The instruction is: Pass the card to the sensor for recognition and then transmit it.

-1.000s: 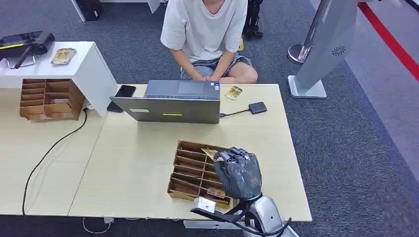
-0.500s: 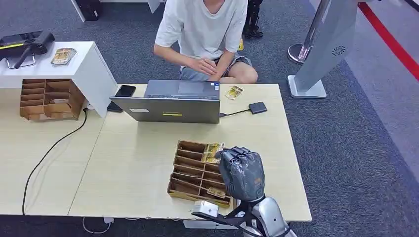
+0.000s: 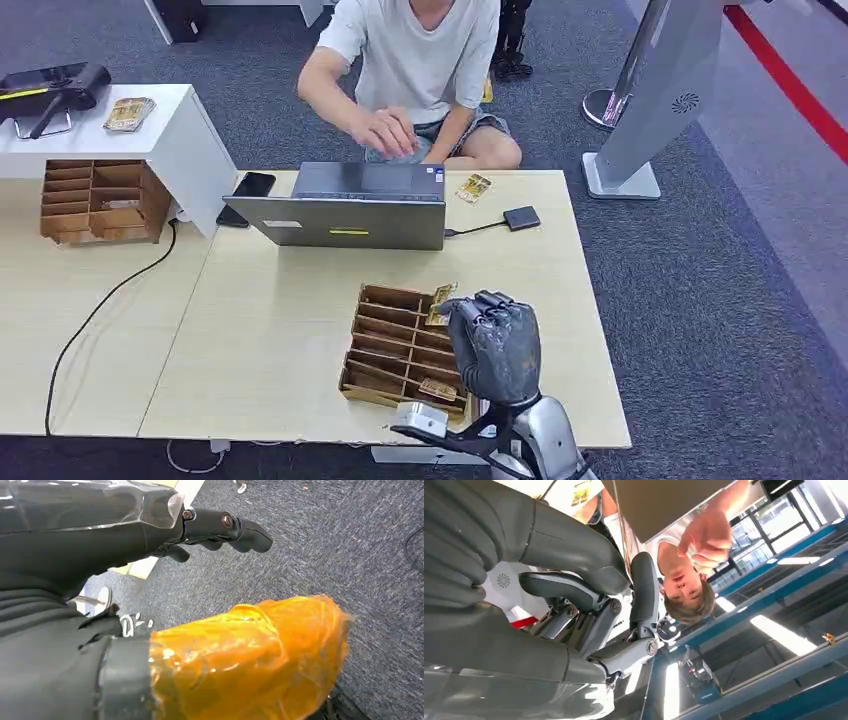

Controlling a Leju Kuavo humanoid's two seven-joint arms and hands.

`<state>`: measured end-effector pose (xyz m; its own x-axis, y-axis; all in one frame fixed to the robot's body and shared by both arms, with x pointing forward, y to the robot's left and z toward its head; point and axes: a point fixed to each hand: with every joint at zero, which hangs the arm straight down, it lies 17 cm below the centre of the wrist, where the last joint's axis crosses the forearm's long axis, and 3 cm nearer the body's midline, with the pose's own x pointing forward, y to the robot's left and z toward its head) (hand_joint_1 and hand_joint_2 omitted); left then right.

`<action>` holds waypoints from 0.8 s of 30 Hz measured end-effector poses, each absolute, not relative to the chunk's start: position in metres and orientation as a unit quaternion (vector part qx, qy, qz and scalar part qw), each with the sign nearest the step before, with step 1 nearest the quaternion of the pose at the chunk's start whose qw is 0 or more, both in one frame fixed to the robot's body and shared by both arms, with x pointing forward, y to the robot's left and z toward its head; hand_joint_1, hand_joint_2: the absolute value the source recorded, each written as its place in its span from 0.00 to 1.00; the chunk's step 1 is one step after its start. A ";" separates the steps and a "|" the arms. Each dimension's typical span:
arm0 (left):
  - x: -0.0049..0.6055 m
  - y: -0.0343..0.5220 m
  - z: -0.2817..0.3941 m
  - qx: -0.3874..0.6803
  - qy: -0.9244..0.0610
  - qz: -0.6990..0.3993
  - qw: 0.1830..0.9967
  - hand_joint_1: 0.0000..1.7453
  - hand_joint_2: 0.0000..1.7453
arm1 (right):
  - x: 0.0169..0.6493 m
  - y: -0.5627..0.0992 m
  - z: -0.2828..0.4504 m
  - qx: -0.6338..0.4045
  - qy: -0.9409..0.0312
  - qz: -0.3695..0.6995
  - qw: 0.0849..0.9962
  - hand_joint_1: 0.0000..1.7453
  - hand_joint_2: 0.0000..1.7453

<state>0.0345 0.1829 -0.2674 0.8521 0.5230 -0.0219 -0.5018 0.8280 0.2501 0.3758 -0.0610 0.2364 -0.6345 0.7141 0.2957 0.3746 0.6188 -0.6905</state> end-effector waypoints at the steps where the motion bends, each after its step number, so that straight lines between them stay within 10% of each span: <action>1: 0.034 0.183 -0.267 0.118 0.045 0.268 0.955 0.00 0.00 | 0.376 -0.061 0.237 -0.319 -0.854 0.297 0.286 1.00 1.00; 24: 0.034 0.183 -0.267 0.117 0.045 0.263 0.957 0.00 0.00 | 0.407 -0.064 0.268 -0.322 -0.859 0.261 0.301 1.00 1.00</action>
<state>0.0344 0.1826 -0.2675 0.8580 0.5130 -0.0253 -0.4917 0.8347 0.2481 0.4066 -0.0639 0.2683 -0.6118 0.7101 0.3487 0.3953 0.6562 -0.6428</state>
